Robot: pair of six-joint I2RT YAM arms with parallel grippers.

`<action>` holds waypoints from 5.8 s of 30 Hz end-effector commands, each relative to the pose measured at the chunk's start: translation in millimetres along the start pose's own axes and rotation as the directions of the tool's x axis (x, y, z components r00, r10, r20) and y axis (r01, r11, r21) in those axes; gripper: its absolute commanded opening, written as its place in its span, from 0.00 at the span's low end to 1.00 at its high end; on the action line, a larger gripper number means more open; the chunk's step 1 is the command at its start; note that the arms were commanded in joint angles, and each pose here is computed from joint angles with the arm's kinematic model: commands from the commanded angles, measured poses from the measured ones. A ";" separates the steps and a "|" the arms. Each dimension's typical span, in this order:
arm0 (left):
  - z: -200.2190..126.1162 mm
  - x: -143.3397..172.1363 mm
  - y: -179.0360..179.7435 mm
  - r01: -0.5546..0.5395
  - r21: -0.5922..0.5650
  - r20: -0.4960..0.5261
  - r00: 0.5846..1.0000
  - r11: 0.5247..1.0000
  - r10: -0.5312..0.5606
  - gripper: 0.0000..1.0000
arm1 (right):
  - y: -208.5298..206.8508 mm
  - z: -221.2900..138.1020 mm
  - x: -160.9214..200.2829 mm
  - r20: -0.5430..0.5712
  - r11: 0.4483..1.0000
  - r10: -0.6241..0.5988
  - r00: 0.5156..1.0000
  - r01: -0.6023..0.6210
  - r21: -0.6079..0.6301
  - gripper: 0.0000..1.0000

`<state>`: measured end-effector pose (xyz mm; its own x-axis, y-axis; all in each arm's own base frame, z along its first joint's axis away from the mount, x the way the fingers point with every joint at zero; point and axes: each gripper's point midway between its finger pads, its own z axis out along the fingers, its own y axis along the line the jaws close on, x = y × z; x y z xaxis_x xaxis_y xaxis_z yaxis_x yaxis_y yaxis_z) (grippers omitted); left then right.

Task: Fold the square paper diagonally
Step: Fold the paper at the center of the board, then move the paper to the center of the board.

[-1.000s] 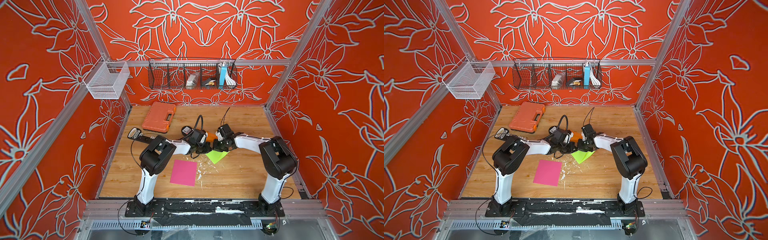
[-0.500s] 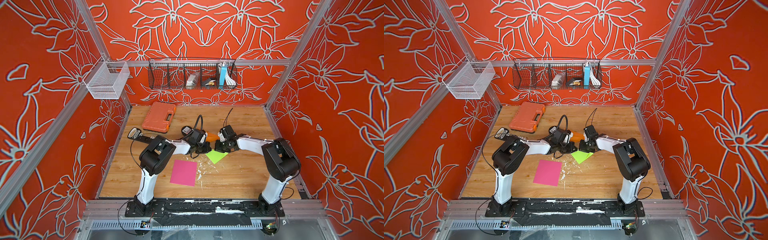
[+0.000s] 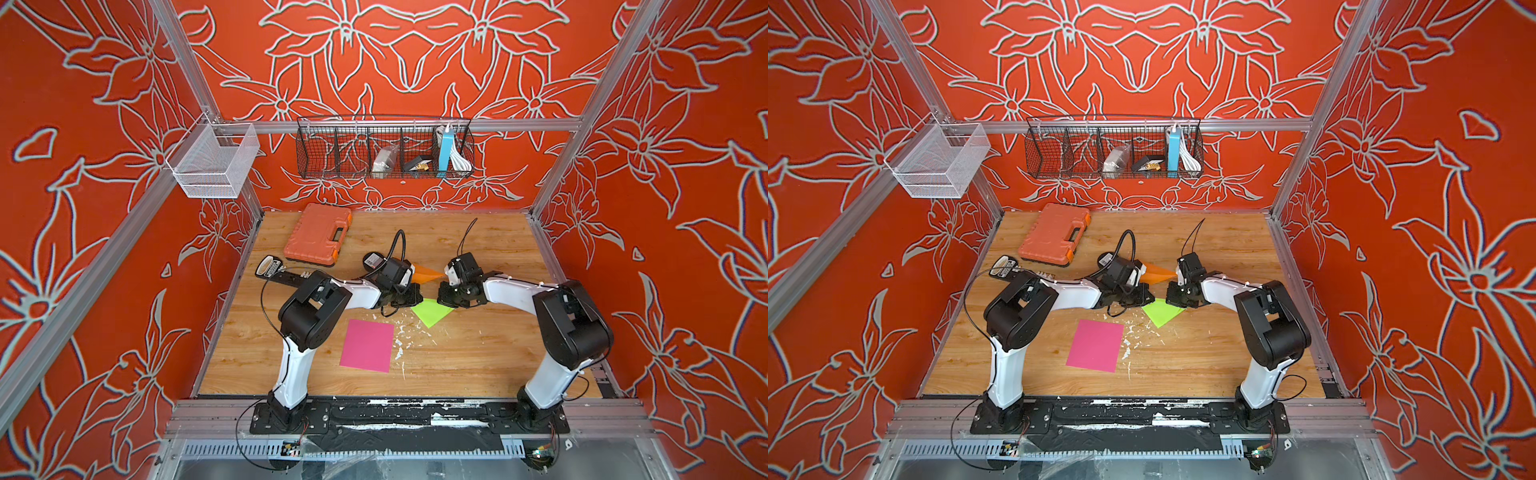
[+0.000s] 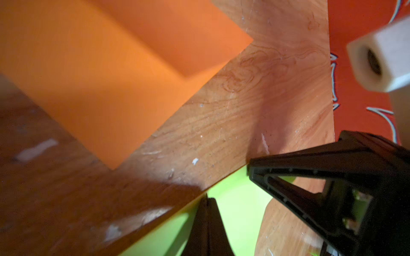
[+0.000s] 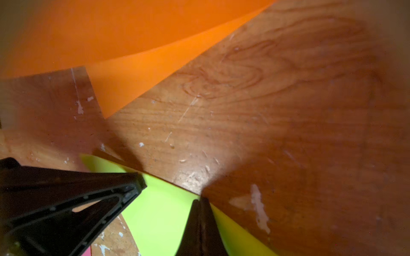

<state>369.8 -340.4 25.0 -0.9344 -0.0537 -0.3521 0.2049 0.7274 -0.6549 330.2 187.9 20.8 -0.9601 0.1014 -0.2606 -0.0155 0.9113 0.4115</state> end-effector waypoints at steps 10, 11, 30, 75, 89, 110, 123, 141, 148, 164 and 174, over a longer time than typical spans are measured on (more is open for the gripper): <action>-2.9 17.7 41.9 0.043 -0.150 -0.049 0.998 0.988 -0.051 0.00 | -76.4 -8.7 39.7 -0.090 0.981 0.093 0.992 -0.076 0.180 0.00; -3.0 17.7 42.0 0.042 -0.150 -0.049 0.998 0.988 -0.050 0.00 | -77.6 -9.4 39.8 -0.089 0.981 0.096 0.991 -0.079 0.179 0.00; -6.6 16.3 41.4 0.038 -0.150 -0.043 0.998 0.988 -0.045 0.00 | -89.5 -17.8 31.0 -0.061 0.973 0.135 0.989 -0.121 0.195 0.00; -51.2 8.4 97.5 0.193 -0.274 0.034 0.981 0.942 -0.191 0.00 | -90.4 -11.5 18.9 -0.030 0.965 0.191 0.981 -0.182 0.190 0.00; -52.9 6.9 98.6 0.195 -0.277 0.035 0.981 0.941 -0.193 0.00 | -71.5 -34.1 -0.5 0.027 0.976 0.167 0.986 -0.169 0.135 0.00; -110.1 -10.5 58.0 0.140 -0.235 0.133 0.985 0.962 -0.111 0.00 | -11.7 -99.7 18.2 0.036 0.994 -0.016 0.999 0.020 -0.108 0.00; -162.6 78.1 72.5 0.187 -0.371 0.049 0.982 0.910 -0.182 0.11 | 18.7 -80.7 18.1 0.006 0.977 -0.091 0.996 0.091 -0.195 0.13; -170.6 119.6 93.3 0.188 -0.370 0.033 0.981 0.910 -0.189 0.26 | 21.9 -25.9 30.9 -0.097 0.980 -0.155 0.983 0.141 -0.143 0.17; -160.2 125.3 94.6 0.189 -0.355 -0.005 0.979 0.916 -0.204 0.25 | 4.6 -12.7 42.3 -0.111 0.991 -0.123 0.986 0.115 -0.073 0.17; -134.5 134.9 89.1 0.145 -0.320 -0.064 0.983 0.936 -0.174 0.26 | -47.1 10.9 -14.3 -0.069 0.988 0.041 0.997 -0.030 0.151 0.00; -102.4 106.6 71.1 0.127 -0.284 -0.068 0.986 0.950 -0.152 0.24 | -57.5 -11.4 -77.4 0.010 0.989 0.078 0.997 -0.078 0.127 0.00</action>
<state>257.0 -222.4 24.2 -0.9621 -0.1258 -0.2420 0.0147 0.8621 -0.5065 412.7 132.7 26.1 -0.9412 0.1942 -0.2763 0.0857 0.9288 0.3606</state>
